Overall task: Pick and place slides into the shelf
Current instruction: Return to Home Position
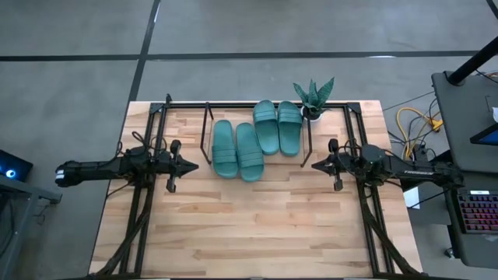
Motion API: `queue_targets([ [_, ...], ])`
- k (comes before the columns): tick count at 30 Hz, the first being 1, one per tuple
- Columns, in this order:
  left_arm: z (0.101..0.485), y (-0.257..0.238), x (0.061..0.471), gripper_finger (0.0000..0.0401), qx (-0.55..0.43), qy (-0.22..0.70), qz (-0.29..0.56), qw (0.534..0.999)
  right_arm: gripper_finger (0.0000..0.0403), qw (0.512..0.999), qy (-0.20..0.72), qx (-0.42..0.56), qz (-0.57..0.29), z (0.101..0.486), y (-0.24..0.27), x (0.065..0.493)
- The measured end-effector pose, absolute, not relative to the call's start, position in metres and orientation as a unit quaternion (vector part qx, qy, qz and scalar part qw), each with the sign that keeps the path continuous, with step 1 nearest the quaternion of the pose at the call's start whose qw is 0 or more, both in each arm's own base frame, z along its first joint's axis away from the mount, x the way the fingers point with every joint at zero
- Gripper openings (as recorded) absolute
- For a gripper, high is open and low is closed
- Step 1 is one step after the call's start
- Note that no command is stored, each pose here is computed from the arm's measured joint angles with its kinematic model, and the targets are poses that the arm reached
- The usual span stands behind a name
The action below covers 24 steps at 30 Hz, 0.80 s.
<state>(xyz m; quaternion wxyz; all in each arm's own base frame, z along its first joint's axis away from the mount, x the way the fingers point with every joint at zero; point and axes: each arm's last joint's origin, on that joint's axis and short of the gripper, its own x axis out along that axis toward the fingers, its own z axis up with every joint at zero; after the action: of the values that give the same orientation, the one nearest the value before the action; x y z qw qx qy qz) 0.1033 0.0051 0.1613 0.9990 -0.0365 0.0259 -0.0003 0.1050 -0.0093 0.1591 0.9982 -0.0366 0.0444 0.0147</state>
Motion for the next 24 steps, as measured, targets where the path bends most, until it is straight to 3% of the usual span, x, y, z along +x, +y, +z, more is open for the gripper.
queue_targets([
  [24, 0.1609, 0.0052, 0.1036, 0.0000, -0.038, 0.028, 0.000, 0.999, 0.0008, 0.998, 0.044, -0.033, 0.014, 0.1593, -0.0093, 0.1049],
])
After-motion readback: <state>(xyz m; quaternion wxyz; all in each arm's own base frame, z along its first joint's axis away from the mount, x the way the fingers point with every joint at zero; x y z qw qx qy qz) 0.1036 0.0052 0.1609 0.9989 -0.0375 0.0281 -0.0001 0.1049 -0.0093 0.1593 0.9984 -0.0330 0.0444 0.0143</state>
